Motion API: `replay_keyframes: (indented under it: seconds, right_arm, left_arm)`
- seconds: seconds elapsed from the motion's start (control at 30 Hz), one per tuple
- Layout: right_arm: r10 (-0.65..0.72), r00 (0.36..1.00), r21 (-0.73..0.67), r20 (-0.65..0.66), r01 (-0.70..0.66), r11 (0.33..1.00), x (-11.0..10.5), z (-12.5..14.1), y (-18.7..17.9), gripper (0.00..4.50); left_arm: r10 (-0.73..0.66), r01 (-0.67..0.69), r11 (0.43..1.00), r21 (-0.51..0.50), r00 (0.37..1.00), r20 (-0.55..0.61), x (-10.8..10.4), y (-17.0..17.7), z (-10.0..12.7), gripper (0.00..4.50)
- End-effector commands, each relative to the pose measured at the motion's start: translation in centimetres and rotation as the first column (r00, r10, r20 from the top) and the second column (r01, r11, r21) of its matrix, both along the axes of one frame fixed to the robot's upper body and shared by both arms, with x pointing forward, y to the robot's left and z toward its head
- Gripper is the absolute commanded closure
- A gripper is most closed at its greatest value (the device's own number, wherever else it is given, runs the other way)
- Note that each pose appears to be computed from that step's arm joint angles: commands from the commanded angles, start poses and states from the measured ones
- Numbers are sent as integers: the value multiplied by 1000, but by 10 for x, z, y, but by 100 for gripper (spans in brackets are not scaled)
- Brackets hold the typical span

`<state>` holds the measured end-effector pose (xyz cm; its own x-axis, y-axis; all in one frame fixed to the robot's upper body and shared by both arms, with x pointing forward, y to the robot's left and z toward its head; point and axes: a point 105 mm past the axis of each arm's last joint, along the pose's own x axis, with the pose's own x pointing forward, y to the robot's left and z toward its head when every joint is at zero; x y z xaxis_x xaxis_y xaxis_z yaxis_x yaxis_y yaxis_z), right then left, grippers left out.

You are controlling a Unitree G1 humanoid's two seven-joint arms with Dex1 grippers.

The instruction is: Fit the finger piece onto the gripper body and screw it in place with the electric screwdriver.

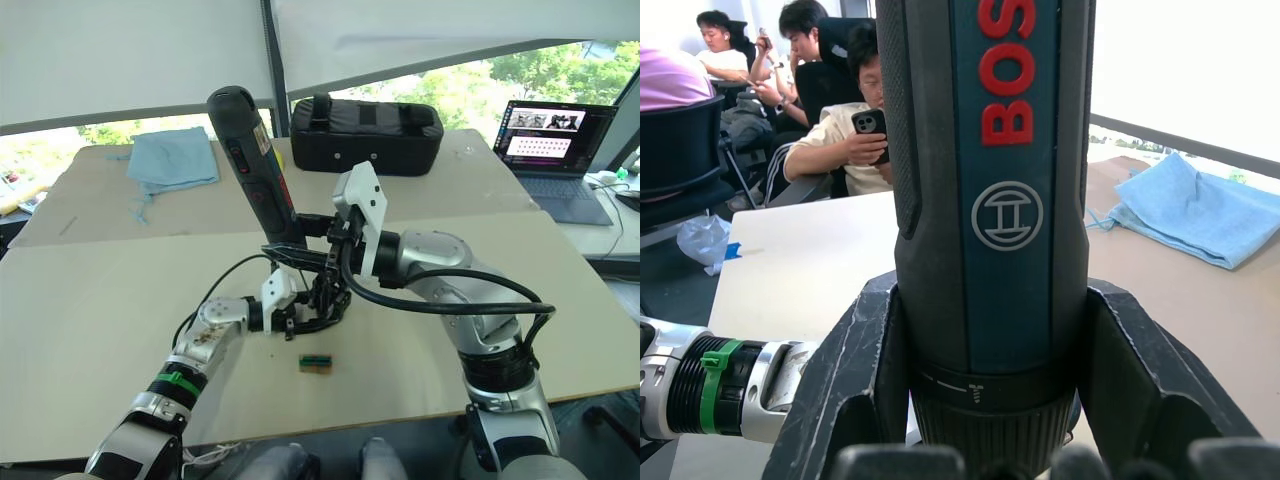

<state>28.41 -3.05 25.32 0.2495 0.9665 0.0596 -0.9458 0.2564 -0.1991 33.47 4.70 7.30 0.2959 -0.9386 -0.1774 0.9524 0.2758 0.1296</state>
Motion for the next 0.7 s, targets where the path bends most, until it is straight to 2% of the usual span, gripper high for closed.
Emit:
replay_keyframes:
  seconds: [0.03, 0.7]
  right_arm:
    - [10, 998, 31, 62, -12, 999, -6, 15, -2, 258]
    - [-2, 999, 18, 43, 1, 1000, -2, 8, -3, 258]
  left_arm:
    - [9, -9, 1000, 9, 1000, 4, 1, 1, 1, 222]
    - [14, -14, 1000, 9, 1000, 3, 2, 3, 2, 222]
